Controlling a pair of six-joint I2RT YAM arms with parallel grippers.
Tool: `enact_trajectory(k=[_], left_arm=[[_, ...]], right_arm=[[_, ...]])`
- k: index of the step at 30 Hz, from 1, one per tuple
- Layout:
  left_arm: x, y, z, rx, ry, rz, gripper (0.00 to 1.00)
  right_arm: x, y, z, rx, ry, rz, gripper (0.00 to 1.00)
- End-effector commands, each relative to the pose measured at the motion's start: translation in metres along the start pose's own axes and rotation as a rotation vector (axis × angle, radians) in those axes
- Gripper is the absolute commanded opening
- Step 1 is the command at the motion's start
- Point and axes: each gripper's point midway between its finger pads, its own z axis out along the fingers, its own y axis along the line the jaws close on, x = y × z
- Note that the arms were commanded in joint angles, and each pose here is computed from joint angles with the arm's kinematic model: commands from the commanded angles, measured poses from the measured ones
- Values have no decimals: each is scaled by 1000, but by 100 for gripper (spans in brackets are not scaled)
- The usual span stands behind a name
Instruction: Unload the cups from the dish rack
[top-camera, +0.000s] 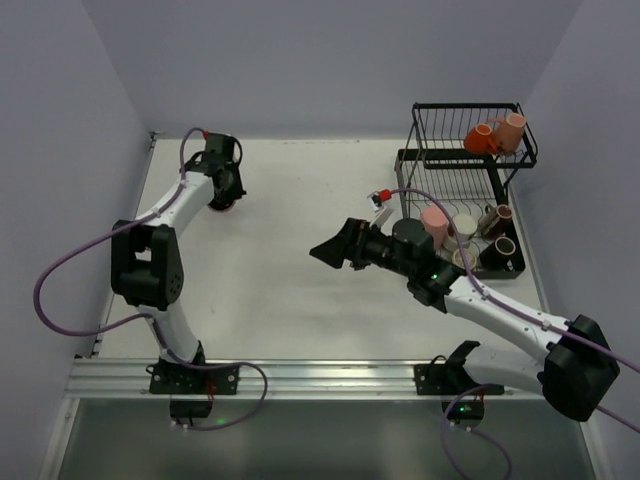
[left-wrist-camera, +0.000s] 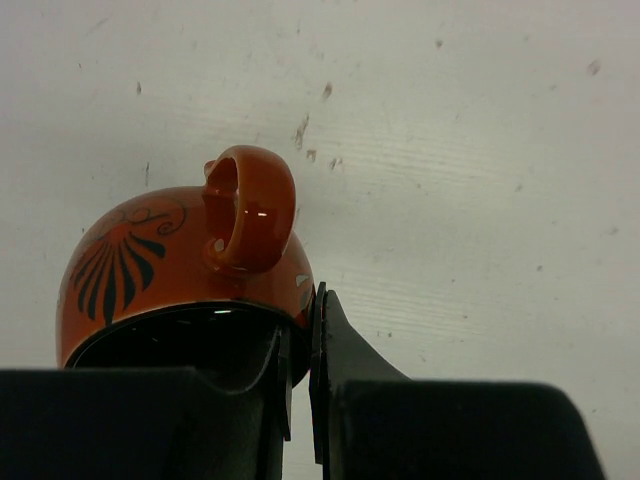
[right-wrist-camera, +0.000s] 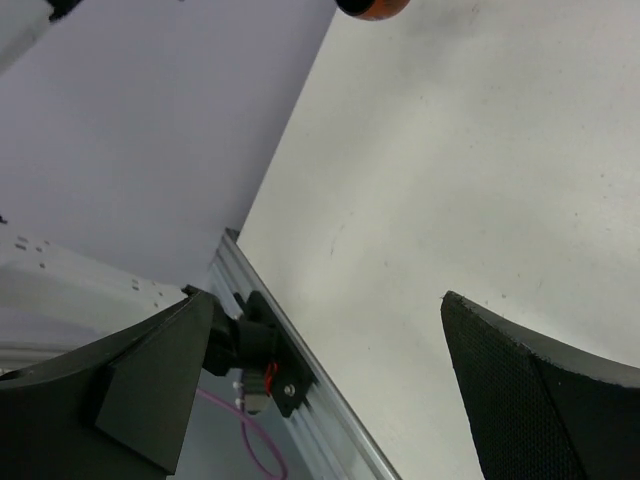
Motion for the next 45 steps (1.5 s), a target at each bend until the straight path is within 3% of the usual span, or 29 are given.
enact_trajectory(k=[1, 8, 20, 30, 39, 44, 45], left_arm=[[-10, 10, 0, -23, 34, 34, 0], [-2, 38, 36, -101, 155, 43, 0], [10, 53, 66, -54, 223, -29, 2], [11, 64, 69, -65, 221, -47, 38], [-21, 62, 38, -62, 102, -59, 69], [-74, 56, -25, -35, -148, -106, 96], [-83, 50, -42, -20, -205, -108, 97]], right_arm=[[-9, 6, -6, 35, -48, -114, 99], [-5, 6, -13, 51, -31, -174, 99], [-10, 1, -18, 84, -49, -213, 99], [-22, 10, -23, 93, -80, -244, 99], [-52, 43, -42, 77, -124, -332, 98], [-96, 65, -60, 121, -233, -409, 77], [-107, 61, -65, 167, -262, -430, 66]])
